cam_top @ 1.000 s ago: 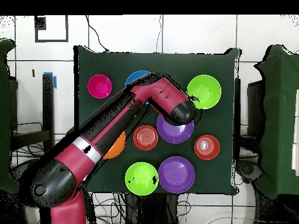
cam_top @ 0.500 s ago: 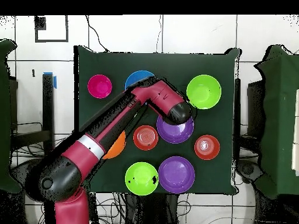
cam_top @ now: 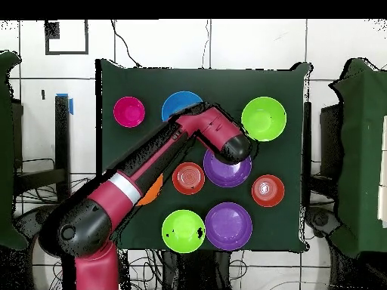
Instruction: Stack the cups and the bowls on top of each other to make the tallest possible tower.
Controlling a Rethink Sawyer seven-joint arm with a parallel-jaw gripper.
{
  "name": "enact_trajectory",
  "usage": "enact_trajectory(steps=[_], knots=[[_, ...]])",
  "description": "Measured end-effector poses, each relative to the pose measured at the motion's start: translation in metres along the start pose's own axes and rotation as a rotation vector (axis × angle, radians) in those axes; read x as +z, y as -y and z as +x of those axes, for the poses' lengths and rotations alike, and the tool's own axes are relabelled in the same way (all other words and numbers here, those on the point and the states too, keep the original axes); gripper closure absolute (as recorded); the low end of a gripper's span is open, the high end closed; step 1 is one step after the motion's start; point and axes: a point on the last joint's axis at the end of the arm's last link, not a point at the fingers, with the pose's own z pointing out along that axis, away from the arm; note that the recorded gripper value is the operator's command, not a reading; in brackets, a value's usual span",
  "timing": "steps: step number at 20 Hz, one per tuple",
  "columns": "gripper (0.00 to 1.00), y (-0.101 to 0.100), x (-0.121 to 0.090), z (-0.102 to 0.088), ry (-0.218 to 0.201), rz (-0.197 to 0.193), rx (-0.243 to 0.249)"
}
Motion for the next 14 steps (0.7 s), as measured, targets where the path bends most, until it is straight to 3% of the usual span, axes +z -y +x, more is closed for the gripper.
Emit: enact_trajectory(steps=[14], knots=[[0.0,0.024,-0.035,-0.007,0.047,0.015,0.059]])
